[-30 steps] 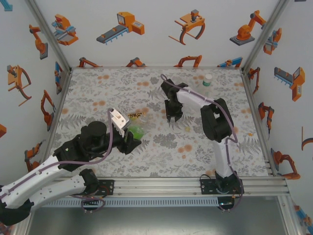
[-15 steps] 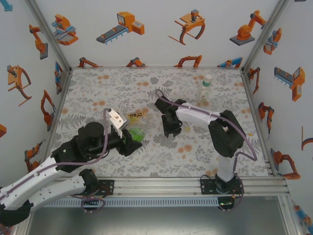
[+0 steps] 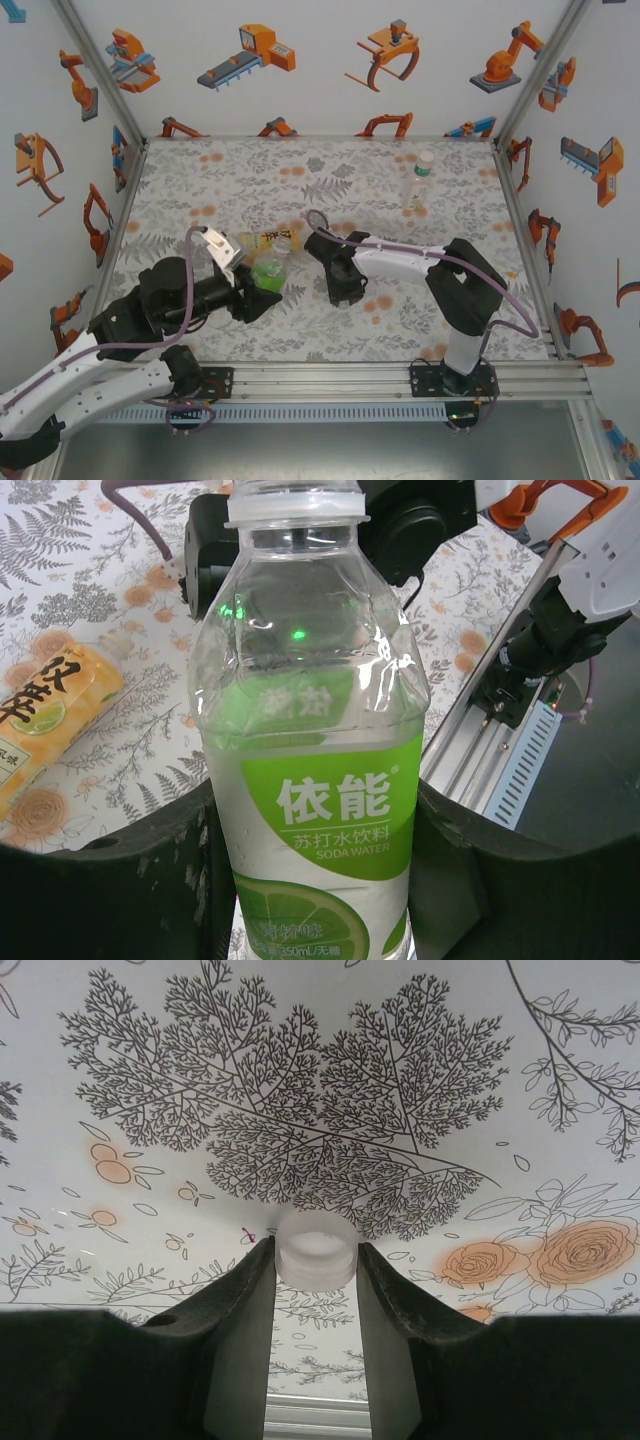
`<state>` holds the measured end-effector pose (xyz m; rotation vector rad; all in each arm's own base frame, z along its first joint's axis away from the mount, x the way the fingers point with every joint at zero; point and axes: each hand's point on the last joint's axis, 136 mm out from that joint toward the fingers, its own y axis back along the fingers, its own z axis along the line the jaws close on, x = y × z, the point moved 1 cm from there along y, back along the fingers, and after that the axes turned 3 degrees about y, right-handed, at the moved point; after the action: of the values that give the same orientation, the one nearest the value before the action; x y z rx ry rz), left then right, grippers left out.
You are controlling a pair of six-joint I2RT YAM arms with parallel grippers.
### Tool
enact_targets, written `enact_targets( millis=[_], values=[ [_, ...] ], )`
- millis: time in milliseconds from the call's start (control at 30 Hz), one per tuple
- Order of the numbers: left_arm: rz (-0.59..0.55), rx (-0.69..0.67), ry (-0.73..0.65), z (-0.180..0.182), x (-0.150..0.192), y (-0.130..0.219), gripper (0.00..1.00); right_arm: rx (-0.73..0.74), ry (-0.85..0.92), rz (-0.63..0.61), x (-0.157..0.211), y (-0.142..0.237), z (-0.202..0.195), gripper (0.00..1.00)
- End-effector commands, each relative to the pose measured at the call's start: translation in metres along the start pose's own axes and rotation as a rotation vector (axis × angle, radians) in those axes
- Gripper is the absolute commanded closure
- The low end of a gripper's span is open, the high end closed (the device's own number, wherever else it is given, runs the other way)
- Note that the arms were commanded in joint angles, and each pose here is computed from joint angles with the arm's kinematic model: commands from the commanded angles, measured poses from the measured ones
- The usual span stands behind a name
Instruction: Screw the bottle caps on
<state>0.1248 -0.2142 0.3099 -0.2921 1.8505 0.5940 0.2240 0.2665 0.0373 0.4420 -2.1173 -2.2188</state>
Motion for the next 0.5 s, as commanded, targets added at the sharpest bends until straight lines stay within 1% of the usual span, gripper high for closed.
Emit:
enact_targets(
  millis=[0,100,233,467],
  values=[
    [0.001,-0.011,0.020,0.003,0.002,-0.001,0.98,-0.010,-0.031,-0.039,-0.005,0.006,0.001,0.65],
    [0.000,-0.012,0.021,0.003,0.001,-0.002,0.98,-0.007,-0.028,-0.034,-0.004,0.006,0.001,0.63],
    [-0.005,-0.013,0.020,0.002,-0.001,-0.003,0.98,0.001,-0.022,-0.037,-0.005,0.008,0.000,0.59],
    [-0.005,-0.016,0.024,0.003,-0.001,-0.003,0.98,0.006,-0.013,-0.046,-0.009,0.016,0.000,0.56]
  ],
)
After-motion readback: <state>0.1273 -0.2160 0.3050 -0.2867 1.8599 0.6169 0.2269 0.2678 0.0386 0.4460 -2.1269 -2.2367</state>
